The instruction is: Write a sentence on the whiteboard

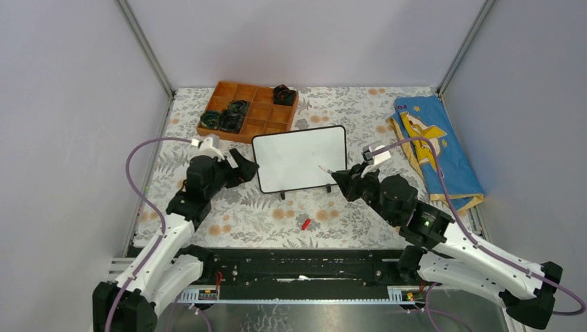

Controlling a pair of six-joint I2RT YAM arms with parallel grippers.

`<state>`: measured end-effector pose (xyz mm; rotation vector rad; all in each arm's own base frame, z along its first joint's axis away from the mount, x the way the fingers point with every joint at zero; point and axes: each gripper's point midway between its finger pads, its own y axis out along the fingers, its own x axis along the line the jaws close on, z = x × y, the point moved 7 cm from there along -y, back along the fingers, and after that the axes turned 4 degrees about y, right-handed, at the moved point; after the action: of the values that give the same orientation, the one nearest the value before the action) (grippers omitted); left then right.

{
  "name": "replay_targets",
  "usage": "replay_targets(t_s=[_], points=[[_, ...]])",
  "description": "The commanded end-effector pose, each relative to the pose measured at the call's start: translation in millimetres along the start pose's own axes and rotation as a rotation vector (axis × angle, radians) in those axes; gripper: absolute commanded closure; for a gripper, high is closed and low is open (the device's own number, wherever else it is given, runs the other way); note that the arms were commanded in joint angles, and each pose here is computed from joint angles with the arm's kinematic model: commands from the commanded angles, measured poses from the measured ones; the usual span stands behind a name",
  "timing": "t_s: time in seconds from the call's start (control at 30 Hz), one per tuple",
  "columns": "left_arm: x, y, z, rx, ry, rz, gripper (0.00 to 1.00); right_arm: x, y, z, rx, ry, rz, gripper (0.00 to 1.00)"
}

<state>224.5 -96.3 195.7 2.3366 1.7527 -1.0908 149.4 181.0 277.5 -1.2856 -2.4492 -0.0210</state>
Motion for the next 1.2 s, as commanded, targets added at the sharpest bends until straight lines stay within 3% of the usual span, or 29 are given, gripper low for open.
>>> replay_targets(t_s=[0.0,0.13,0.37,0.83,0.93,1.1,1.17], points=[[-24.3,-1.3,-8.6,-0.044,0.148,-0.036,0.11,11.7,9.5,-5.4,-0.035,0.026,-0.057,1.0],[-33.8,-2.0,-22.8,-0.099,0.183,-0.05,0.08,15.6,12.7,-7.6,-0.04,0.023,-0.078,1.0],[-59.8,6.8,-36.2,-0.122,0.263,0.131,0.09,16.0,10.6,-1.3,-0.029,0.011,-0.111,1.0],[-82.8,49.5,-103.0,-0.268,0.386,0.022,0.07,-4.8,-1.5,6.0,-0.073,0.02,-0.011,1.0],[-79.3,51.3,-105.1,-0.303,0.331,0.04,0.05,-5.0,2.3,6.1,-0.082,0.007,-0.006,1.0],[-35.7,38.3,-109.1,-0.291,0.061,0.086,0.03,3.6,13.0,5.6,-0.108,0.002,-0.06,1.0],[-26.4,30.4,-100.6,-0.29,0.018,0.105,0.02,7.9,18.8,8.4,-0.115,0.008,-0.091,1.0]])
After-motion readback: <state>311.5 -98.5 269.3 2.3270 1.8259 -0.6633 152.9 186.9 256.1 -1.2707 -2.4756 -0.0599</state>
